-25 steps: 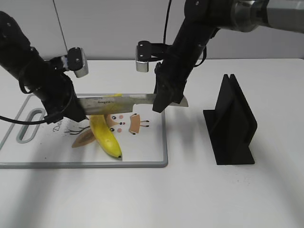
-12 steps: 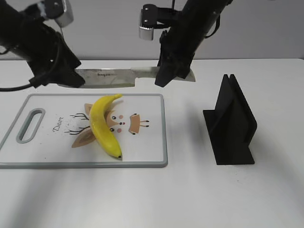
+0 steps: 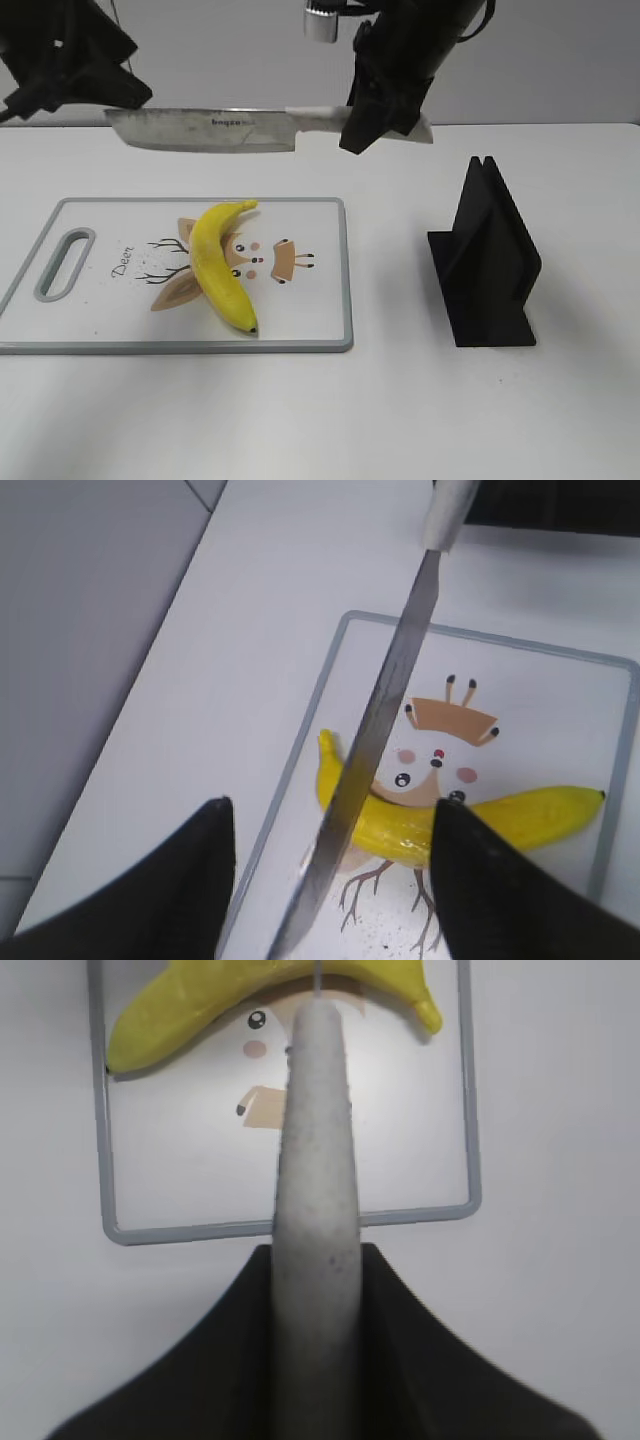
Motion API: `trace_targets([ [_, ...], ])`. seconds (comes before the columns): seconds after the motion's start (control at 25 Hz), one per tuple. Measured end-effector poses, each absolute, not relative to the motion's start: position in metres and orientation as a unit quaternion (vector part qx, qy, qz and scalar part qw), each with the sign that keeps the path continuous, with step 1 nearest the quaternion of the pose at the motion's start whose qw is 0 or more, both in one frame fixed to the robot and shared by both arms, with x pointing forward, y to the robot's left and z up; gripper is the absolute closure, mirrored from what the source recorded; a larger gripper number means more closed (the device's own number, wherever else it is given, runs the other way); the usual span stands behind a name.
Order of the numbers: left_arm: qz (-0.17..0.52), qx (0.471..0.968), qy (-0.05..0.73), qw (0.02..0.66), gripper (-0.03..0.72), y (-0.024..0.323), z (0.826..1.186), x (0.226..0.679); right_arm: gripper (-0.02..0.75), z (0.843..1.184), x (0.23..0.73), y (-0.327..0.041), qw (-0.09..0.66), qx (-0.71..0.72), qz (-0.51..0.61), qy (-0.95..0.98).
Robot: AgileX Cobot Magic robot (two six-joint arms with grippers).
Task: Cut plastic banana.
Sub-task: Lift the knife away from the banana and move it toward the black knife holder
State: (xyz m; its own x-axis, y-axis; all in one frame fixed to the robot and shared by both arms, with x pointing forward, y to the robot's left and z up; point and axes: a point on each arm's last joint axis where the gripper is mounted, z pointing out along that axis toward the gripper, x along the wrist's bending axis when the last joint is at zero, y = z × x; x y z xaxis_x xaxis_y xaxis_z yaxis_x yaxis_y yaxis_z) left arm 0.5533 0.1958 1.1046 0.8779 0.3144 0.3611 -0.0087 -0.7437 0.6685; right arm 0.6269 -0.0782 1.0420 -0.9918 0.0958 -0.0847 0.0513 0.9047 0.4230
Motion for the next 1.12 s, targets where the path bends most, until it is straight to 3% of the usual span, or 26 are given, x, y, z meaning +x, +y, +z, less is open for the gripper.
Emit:
trace_targets([
  [0.24,0.281,0.88,0.213,0.317,0.099,0.213,1.123,0.549,0.556,1.082,0.617,-0.093,0.088,0.173,0.208,0.959],
  [0.6,0.314,0.795,0.41,0.319,0.099,0.238,1.158,0.523,0.556,1.118,0.602,-0.109,0.086,0.39,0.229,0.888],
  [0.8,0.321,0.772,0.466,0.288,0.099,0.252,1.173,0.498,0.556,1.13,0.596,-0.135,0.094,0.492,0.223,0.836],
  [1.12,0.279,0.791,0.497,0.223,0.099,0.265,1.165,0.453,0.556,1.133,0.568,-0.183,0.089,0.604,0.213,0.763],
])
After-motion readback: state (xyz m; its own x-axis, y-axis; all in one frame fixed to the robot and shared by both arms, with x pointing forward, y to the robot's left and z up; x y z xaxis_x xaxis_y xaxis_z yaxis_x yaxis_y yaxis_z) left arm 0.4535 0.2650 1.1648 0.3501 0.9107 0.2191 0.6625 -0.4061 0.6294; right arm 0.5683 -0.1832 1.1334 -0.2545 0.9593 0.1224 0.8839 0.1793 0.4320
